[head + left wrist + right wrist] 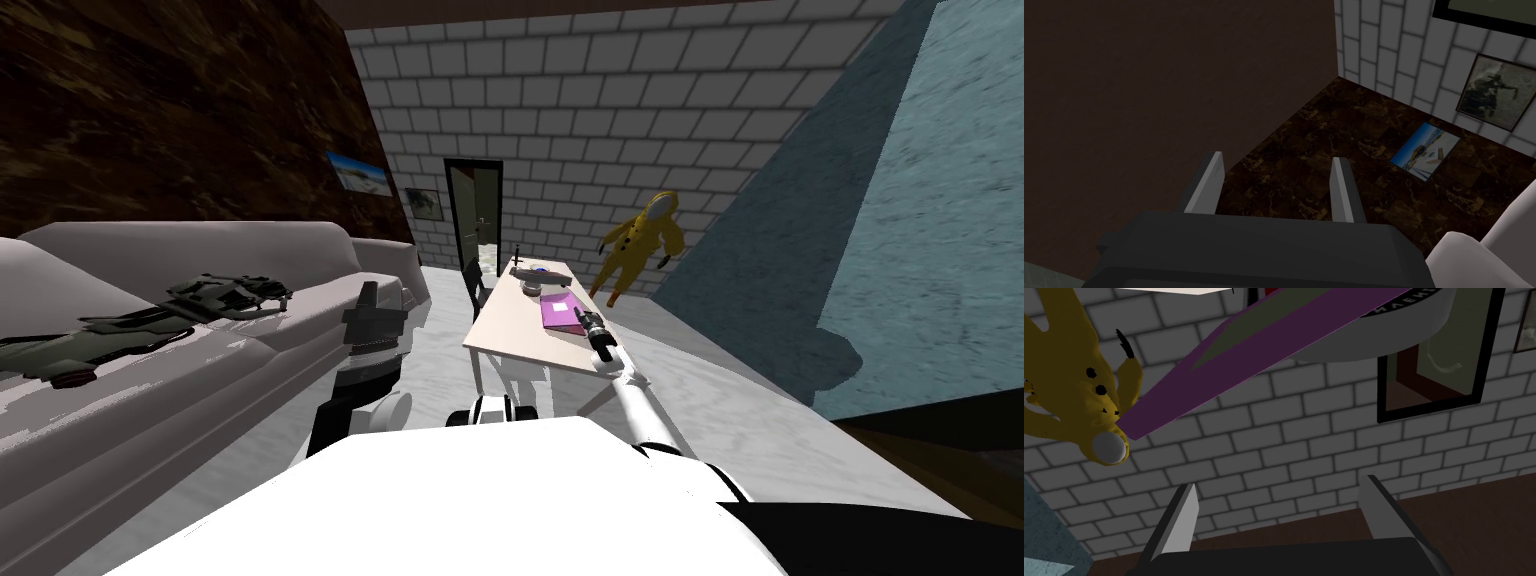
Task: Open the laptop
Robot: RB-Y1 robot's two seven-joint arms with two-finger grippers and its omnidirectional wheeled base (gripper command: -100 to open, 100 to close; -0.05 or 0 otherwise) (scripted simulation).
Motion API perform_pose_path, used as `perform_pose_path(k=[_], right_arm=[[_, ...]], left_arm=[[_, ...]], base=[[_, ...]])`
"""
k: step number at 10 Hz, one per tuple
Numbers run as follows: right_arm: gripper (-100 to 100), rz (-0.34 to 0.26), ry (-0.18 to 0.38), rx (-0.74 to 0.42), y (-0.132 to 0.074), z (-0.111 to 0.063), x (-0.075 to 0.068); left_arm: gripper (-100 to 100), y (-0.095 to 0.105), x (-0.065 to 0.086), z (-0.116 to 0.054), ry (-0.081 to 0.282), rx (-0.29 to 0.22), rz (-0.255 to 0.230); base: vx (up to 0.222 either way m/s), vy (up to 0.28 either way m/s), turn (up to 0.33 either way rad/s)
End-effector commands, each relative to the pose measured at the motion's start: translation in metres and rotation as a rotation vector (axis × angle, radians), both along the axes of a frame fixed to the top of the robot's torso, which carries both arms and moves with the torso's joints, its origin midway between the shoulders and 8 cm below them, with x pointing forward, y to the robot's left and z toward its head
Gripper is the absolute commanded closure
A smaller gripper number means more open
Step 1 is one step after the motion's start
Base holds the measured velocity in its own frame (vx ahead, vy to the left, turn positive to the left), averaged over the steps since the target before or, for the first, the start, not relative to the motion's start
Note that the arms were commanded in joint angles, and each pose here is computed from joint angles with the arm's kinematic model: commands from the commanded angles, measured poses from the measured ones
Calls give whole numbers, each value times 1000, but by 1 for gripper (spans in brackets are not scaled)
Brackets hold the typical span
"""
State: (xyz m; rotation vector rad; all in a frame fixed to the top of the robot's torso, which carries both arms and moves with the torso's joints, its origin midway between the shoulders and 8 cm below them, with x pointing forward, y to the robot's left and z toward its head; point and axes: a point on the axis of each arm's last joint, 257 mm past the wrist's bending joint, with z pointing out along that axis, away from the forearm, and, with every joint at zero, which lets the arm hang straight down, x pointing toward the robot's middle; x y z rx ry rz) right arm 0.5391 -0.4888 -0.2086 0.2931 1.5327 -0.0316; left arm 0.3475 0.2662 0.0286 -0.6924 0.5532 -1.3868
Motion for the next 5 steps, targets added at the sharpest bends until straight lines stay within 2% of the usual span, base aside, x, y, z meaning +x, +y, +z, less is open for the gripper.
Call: perform_pose_path(k=[1, 5], right_arm=[[0, 0, 0, 0, 0, 0, 0], [0, 0, 0, 0, 0, 0, 0]], left_arm=[[0, 0, 0, 0, 0, 0, 0], [0, 0, 0, 0, 0, 0, 0]], base=[[0, 0, 0], [0, 0, 0]])
